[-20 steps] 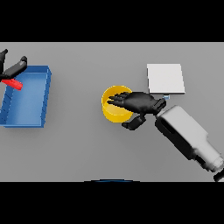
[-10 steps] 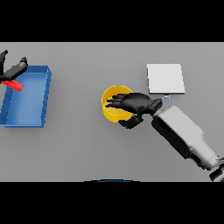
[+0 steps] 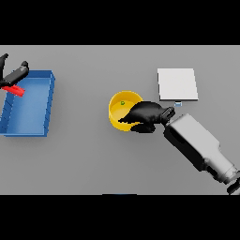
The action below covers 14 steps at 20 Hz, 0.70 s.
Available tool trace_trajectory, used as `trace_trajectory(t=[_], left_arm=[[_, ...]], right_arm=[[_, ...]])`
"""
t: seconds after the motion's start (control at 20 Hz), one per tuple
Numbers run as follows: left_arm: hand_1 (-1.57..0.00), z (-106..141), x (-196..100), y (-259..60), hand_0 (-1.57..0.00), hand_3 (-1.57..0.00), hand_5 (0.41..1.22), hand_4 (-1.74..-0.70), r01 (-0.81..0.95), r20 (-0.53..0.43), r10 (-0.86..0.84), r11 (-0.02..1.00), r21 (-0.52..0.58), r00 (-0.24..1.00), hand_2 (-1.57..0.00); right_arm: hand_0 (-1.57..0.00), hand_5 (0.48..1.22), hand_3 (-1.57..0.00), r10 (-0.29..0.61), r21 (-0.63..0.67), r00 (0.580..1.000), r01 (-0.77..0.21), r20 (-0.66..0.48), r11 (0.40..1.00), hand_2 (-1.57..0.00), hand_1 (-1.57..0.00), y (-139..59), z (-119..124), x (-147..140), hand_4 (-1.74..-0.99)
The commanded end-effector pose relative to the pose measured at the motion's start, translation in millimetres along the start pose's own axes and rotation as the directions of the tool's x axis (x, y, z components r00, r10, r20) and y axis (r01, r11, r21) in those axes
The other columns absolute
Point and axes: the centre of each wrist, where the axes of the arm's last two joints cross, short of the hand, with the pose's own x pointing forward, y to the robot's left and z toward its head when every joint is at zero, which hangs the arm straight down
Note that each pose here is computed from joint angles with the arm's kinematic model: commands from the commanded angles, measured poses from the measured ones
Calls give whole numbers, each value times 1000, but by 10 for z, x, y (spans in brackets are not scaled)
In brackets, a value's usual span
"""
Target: Pick up the red beaker and tilt it to pour out 1 green nut into yellow bowl. Pick up the yellow bowl and place it on the metallic measuring scale.
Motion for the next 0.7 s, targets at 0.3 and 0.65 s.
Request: trace_trajectory(t=[0.3, 0.65], left_arm=[[1, 40, 20, 40, 1, 1, 726, -785, 6, 7, -6, 1000, -3, 1000, 1], [1, 1, 20, 54, 1, 1, 737, -797, 0, 24, 0, 1000, 6, 1000, 1]], right_arm=[[-1503, 1209, -1307, 16, -8, 999, -16, -32, 1000, -1487, -1489, -160, 112, 25, -1705], [-1557, 1218, -1309, 18, -38, 997, -21, -80, 999, -1553, -1554, -515, 353, 44, -1722]])
